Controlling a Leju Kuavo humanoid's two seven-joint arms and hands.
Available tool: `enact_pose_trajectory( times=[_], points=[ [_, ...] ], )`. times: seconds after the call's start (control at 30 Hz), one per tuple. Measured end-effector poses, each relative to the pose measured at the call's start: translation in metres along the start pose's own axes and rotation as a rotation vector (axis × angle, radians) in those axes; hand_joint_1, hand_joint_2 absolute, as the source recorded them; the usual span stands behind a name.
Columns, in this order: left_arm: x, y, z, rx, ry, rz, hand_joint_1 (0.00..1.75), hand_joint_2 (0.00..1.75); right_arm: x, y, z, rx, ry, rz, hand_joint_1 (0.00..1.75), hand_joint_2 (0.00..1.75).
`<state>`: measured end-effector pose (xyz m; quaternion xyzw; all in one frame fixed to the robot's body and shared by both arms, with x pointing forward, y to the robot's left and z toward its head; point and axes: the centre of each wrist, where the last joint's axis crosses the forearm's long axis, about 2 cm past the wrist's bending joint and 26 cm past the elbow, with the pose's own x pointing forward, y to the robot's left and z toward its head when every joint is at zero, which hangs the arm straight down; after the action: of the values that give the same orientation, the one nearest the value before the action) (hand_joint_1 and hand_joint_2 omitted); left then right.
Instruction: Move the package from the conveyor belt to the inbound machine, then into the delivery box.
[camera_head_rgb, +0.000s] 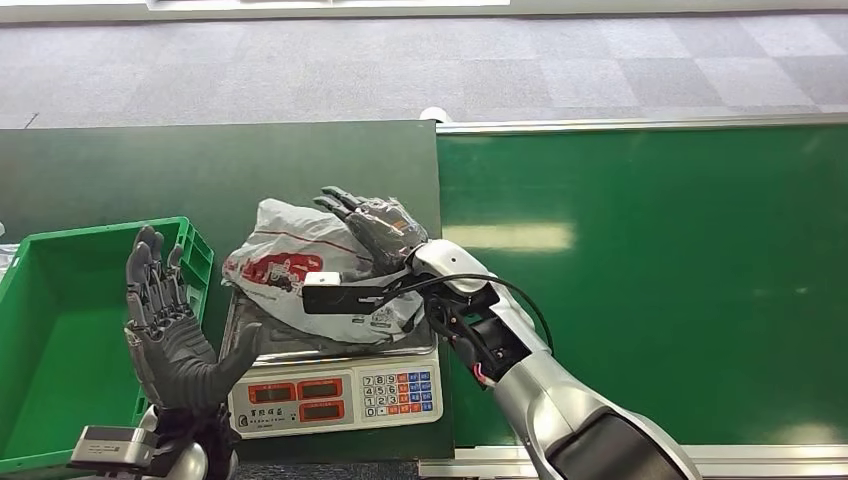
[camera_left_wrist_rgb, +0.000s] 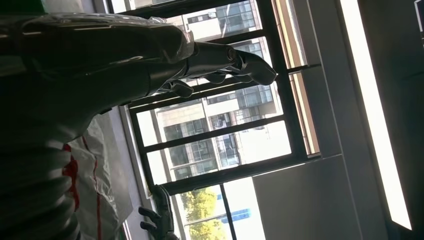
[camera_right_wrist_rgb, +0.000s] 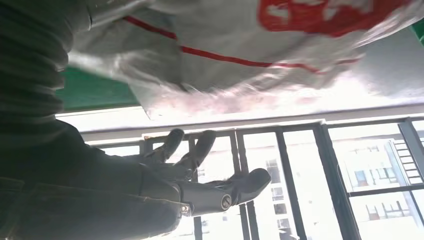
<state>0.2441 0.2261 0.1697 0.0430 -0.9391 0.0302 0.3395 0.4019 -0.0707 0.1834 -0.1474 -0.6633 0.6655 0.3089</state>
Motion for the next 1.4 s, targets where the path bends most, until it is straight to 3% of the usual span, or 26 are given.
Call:
enact_pose_trajectory(
  times=[0.5,0.77,0.93,1.1,1.23,1.4],
  points=[
    [-0.009,0.000,0.001,-0.096,0.001,-0.070,0.00,1.75,-0.005,-0.019,-0.004,-0.058,-0.007,0.025,0.00,1.75],
    [-0.032,-0.004,-0.004,-0.182,-0.033,-0.362,0.00,1.75,-0.018,-0.022,0.011,-0.289,-0.034,0.009,0.00,1.75],
    [-0.049,-0.002,-0.013,-0.193,-0.058,-0.502,0.00,1.75,-0.039,-0.002,0.049,-0.550,-0.083,-0.260,0.00,1.75],
    [-0.062,-0.001,-0.017,-0.206,-0.063,-0.581,0.00,1.75,-0.049,0.045,0.105,-0.806,0.000,-0.583,0.00,1.75],
    [-0.070,-0.001,-0.021,-0.222,-0.059,-0.599,0.00,1.75,-0.046,0.074,0.141,-0.892,0.083,-0.665,0.00,1.75],
    [-0.077,-0.004,-0.034,-0.233,-0.063,-0.629,0.00,1.75,-0.039,0.104,0.167,-0.936,0.181,-0.756,0.00,1.75]
  ],
)
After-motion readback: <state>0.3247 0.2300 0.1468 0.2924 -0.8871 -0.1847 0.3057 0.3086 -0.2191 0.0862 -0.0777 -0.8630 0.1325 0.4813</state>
